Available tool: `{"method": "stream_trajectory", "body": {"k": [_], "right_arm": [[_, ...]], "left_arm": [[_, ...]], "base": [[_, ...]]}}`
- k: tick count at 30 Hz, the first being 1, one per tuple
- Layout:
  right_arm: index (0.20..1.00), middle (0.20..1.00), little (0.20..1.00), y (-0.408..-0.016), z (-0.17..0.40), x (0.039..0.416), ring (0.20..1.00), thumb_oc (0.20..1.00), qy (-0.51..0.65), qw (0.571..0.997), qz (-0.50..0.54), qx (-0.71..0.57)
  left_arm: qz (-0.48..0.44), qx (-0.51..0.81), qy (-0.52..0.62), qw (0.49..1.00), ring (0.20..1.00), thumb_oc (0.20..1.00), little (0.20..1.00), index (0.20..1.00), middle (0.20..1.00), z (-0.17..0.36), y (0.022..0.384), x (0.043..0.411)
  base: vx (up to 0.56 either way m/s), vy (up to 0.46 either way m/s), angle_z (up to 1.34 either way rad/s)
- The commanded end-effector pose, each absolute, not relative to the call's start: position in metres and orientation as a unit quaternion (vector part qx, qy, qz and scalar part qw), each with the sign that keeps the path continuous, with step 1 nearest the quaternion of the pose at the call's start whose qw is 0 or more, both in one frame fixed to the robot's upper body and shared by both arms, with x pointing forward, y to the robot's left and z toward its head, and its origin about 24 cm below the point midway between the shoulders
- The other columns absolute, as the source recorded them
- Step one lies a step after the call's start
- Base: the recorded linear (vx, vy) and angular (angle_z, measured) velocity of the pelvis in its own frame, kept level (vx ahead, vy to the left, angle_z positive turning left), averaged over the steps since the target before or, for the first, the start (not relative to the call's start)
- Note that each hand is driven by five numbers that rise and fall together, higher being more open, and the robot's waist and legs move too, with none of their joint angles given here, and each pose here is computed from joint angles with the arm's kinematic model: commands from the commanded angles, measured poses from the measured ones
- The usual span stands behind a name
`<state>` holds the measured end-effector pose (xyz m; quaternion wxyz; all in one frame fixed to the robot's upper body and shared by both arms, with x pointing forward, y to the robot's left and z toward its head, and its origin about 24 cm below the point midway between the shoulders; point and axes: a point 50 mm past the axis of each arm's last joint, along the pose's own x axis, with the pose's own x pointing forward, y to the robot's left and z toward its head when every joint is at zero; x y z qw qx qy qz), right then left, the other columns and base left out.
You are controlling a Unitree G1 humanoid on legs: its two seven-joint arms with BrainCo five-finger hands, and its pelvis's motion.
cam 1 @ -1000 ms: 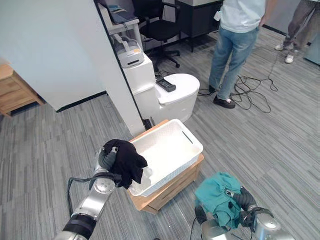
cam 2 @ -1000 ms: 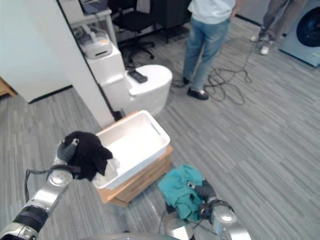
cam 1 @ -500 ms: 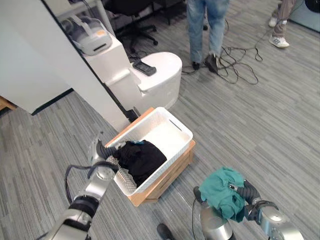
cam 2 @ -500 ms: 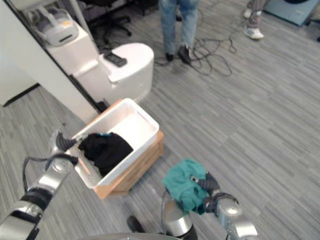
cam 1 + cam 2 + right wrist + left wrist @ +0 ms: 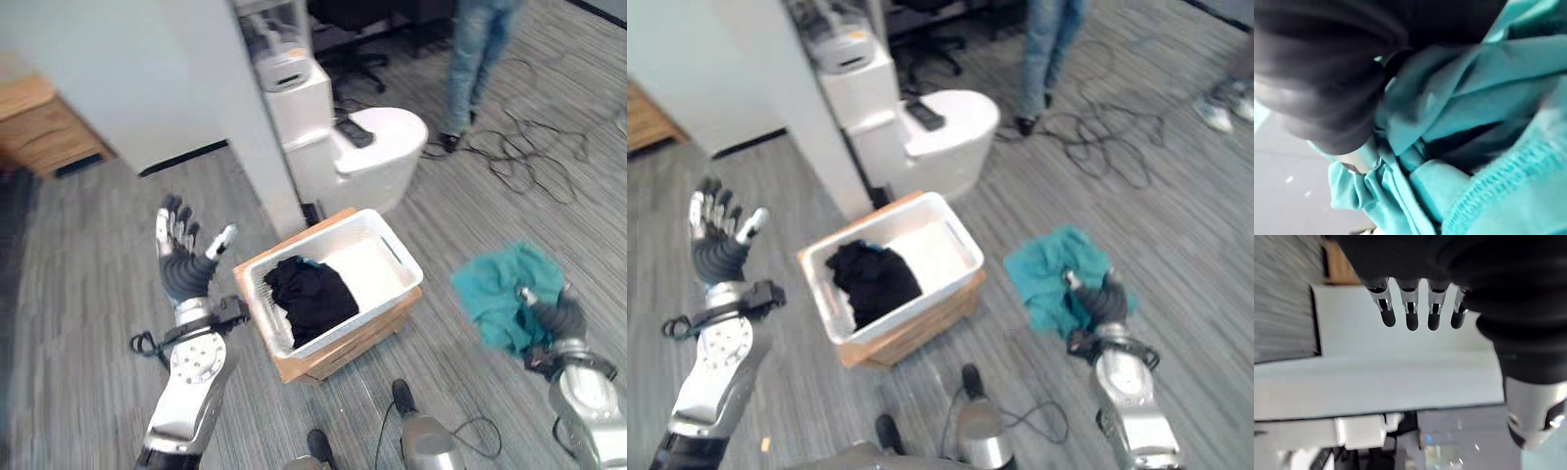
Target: Tidy up the quilt and then pick up the clothes from the bed and put them into the laundry hamper.
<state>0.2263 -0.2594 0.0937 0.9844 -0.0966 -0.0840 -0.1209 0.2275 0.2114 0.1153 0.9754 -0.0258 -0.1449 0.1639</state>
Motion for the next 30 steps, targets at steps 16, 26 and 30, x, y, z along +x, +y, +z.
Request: {"method": "stream_trajectory", "body": {"k": [16, 26, 30], "right_arm": [[0.2, 0.2, 0.2, -0.157, 0.089, 0.314, 0.2, 0.2, 0.016, 0.97, 0.073, -0.232], [0.2, 0.2, 0.2, -0.155, 0.067, 0.363, 0.2, 0.2, 0.113, 0.942, -0.048, -0.314], [0.2, 0.2, 0.2, -0.184, 0.088, 0.376, 0.2, 0.2, 0.092, 0.935, -0.123, -0.319]], "left_arm": [[0.243, 0.127, 0.358, 0.892, 1.0, 1.0, 1.0, 1.0, 1.0, -0.112, 0.254, 0.119], [0.229, 0.138, 0.495, 0.826, 1.0, 1.0, 1.0, 1.0, 1.0, -0.147, 0.257, 0.076], [0.214, 0.146, 0.506, 0.823, 1.0, 1.0, 1.0, 1.0, 1.0, -0.148, 0.259, 0.07]], "base": [[-0.05, 0.018, 0.21], [0.01, -0.069, 0.05], [-0.02, -0.043, 0.16]]}}
